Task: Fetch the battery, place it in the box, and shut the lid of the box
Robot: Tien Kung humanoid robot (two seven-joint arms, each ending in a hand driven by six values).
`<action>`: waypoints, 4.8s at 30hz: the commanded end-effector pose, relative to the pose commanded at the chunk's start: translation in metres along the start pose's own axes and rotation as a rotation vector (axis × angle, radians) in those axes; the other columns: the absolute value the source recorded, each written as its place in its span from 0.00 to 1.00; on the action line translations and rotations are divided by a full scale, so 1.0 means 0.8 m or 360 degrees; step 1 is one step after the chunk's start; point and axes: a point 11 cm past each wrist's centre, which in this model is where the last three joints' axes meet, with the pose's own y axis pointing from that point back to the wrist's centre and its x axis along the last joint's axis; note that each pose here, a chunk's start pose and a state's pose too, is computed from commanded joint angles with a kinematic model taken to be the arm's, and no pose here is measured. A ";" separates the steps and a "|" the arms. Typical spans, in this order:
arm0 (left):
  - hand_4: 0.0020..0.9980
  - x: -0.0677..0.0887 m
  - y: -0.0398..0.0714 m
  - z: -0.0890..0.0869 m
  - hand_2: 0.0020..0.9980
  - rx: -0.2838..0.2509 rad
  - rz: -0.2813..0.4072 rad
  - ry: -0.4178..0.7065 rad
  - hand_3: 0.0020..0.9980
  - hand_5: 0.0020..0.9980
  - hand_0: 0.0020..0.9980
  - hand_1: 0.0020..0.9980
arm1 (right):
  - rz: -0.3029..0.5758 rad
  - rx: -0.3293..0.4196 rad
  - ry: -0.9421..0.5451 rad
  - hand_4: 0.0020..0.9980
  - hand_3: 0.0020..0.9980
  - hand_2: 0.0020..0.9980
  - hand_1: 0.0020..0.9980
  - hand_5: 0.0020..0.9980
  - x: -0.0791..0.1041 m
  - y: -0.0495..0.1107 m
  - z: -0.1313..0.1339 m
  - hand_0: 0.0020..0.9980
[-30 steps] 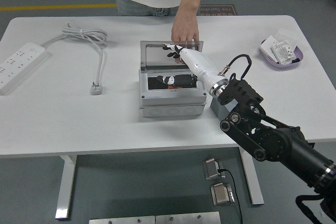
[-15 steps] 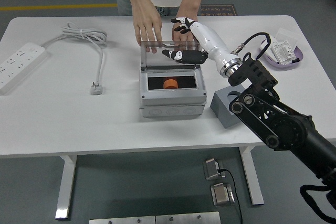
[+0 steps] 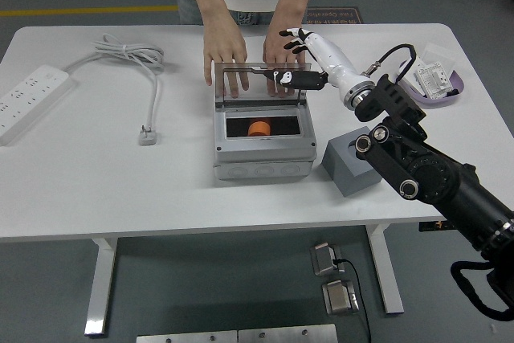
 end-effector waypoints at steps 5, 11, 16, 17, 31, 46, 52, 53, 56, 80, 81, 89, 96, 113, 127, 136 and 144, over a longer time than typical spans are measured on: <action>0.83 -0.001 0.000 -0.001 0.72 0.0001 -0.0002 -0.0001 0.78 0.50 0.73 0.74 | -0.0028 -0.0027 0.0005 0.92 0.85 0.75 0.73 0.49 -0.011 0.005 0.009 0.85; 0.83 -0.003 -0.001 -0.004 0.72 0.0008 -0.0007 0.0006 0.78 0.50 0.73 0.74 | -0.0041 0.0014 0.0059 0.91 0.85 0.75 0.73 0.50 -0.014 0.013 0.001 0.85; 0.83 -0.004 -0.001 -0.005 0.72 0.0009 -0.0009 0.0010 0.78 0.50 0.73 0.74 | -0.0057 0.0069 0.0118 0.91 0.85 0.75 0.73 0.51 -0.018 0.022 -0.009 0.85; 0.83 -0.004 -0.001 -0.005 0.72 0.0009 -0.0010 0.0010 0.78 0.50 0.73 0.74 | -0.0058 0.0079 0.0143 0.91 0.85 0.75 0.73 0.51 -0.018 0.025 -0.011 0.85; 0.83 -0.008 -0.002 -0.009 0.72 0.0012 -0.0020 0.0021 0.78 0.50 0.73 0.74 | -0.0140 0.0125 0.0309 0.91 0.85 0.74 0.71 0.52 -0.042 0.063 -0.008 0.84; 0.83 -0.012 -0.003 -0.010 0.72 0.0010 -0.0029 0.0021 0.78 0.50 0.73 0.74 | -0.0208 0.0062 0.0235 0.91 0.84 0.73 0.70 0.52 -0.072 0.086 0.012 0.83; 0.83 -0.013 -0.003 -0.011 0.72 0.0013 -0.0030 0.0021 0.78 0.50 0.73 0.74 | -0.0207 0.0039 0.0220 0.90 0.84 0.73 0.70 0.52 -0.074 0.088 0.017 0.83; 0.83 -0.013 -0.003 -0.011 0.72 0.0014 -0.0030 0.0021 0.78 0.50 0.73 0.74 | -0.0198 0.0034 0.0216 0.90 0.84 0.73 0.70 0.52 -0.072 0.088 0.018 0.83; 0.83 -0.014 -0.003 -0.013 0.72 0.0018 -0.0031 0.0022 0.78 0.50 0.73 0.74 | -0.0150 0.0018 0.0210 0.90 0.84 0.73 0.70 0.52 -0.060 0.089 0.021 0.83; 0.83 -0.014 -0.007 -0.033 0.72 0.0062 -0.0033 0.0034 0.78 0.49 0.73 0.74 | 0.0472 -0.0261 -0.0448 0.90 0.84 0.72 0.69 0.52 0.052 0.164 0.141 0.80; 0.82 -0.014 -0.007 -0.034 0.72 0.0064 -0.0034 0.0035 0.78 0.49 0.73 0.74 | 0.0469 -0.0248 -0.0514 0.90 0.82 0.71 0.68 0.52 0.043 0.165 0.143 0.74; 0.82 -0.017 -0.008 -0.039 0.72 0.0074 -0.0040 0.0040 0.78 0.49 0.73 0.74 | 0.0318 0.0153 -0.1074 0.91 0.78 0.70 0.66 0.59 0.002 0.158 0.089 0.70; 0.82 -0.019 -0.008 -0.040 0.72 0.0077 -0.0044 0.0040 0.78 0.49 0.73 0.74 | 0.0279 0.0487 -0.1584 0.92 0.71 0.67 0.63 0.77 0.021 0.160 0.036 0.67; 0.82 -0.003 -0.010 -0.060 0.72 0.0129 -0.0023 0.0012 0.78 0.49 0.73 0.74 | 0.0414 0.0456 -0.2462 0.95 0.76 0.71 0.67 0.87 0.038 0.172 0.067 0.73; 0.82 0.008 -0.010 -0.068 0.72 0.0139 -0.0022 0.0031 0.78 0.49 0.73 0.74 | 0.0846 0.0485 -0.2528 0.94 0.75 0.71 0.67 0.88 0.081 0.196 0.107 0.77; 0.82 0.008 -0.009 -0.058 0.72 0.0108 -0.0030 0.0050 0.78 0.50 0.73 0.74 | 0.0887 0.0528 -0.2515 0.95 0.71 0.68 0.64 0.90 0.091 0.201 0.102 0.71; 0.82 0.004 -0.008 -0.046 0.72 0.0064 -0.0042 0.0075 0.78 0.50 0.73 0.73 | 0.0874 0.0579 -0.2447 0.94 0.71 0.67 0.64 0.89 0.104 0.206 0.090 0.71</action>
